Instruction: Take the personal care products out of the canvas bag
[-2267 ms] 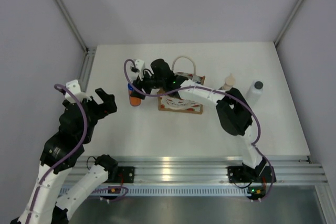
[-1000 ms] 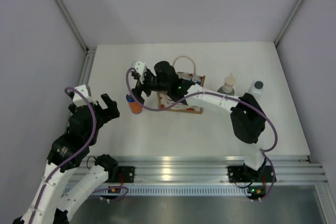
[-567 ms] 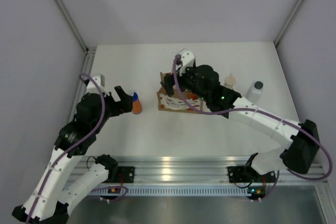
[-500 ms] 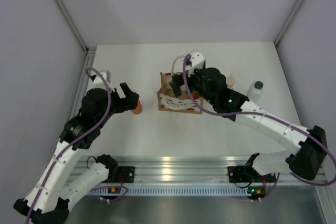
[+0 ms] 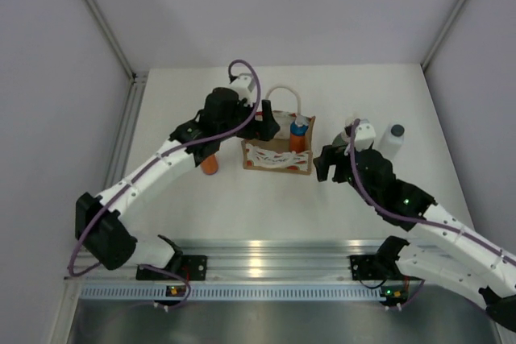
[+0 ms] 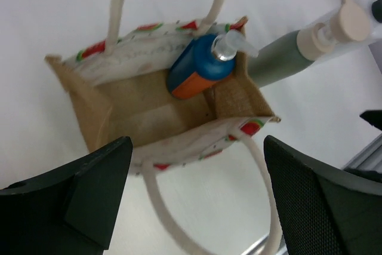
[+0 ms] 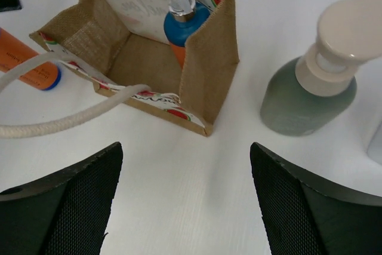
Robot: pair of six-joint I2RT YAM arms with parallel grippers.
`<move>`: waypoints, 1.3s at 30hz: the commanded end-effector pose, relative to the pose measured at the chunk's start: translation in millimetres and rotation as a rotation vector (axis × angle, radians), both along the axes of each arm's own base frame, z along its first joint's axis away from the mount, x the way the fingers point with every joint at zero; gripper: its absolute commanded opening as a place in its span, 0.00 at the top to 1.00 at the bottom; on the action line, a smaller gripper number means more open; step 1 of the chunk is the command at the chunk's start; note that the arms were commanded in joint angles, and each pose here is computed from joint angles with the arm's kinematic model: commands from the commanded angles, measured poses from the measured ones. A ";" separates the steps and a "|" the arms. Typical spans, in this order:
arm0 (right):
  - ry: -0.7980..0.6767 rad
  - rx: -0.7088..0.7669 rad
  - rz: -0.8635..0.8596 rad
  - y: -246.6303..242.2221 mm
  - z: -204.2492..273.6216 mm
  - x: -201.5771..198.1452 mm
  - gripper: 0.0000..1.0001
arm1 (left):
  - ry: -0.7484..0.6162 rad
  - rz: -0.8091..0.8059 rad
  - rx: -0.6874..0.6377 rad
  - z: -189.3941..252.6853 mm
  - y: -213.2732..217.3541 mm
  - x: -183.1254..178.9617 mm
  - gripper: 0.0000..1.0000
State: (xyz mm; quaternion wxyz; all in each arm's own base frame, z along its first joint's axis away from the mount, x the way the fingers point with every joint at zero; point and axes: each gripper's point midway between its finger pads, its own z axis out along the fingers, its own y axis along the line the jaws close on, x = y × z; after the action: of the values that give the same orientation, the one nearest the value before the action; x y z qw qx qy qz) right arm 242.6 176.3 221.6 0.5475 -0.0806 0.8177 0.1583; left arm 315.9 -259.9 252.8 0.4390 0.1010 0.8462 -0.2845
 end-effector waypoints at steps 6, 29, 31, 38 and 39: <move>-0.029 0.096 -0.082 -39.2 19.0 -25.0 0.18 | -0.228 -0.215 0.128 -5.5 -83.8 69.5 0.16; -0.102 0.091 0.048 -38.2 50.6 -42.6 0.16 | -0.380 -0.303 0.122 -76.5 -109.7 89.8 0.14; -0.108 0.091 0.051 -38.4 52.9 -42.9 0.16 | -0.396 -0.301 0.103 -77.1 -110.6 89.2 0.13; -0.118 0.087 0.075 -35.5 59.4 -43.8 0.16 | -0.387 -0.318 0.079 -86.0 -119.7 92.1 0.13; -0.120 0.090 0.078 -35.1 60.7 -44.1 0.16 | -0.385 -0.320 0.078 -87.6 -121.0 92.3 0.13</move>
State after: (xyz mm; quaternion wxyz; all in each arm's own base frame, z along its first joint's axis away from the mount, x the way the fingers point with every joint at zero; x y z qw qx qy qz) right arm 199.5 142.1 260.5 0.5780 -0.0949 0.7853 0.2006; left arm 398.9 -367.9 145.1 0.5015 0.3036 0.7632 -0.2717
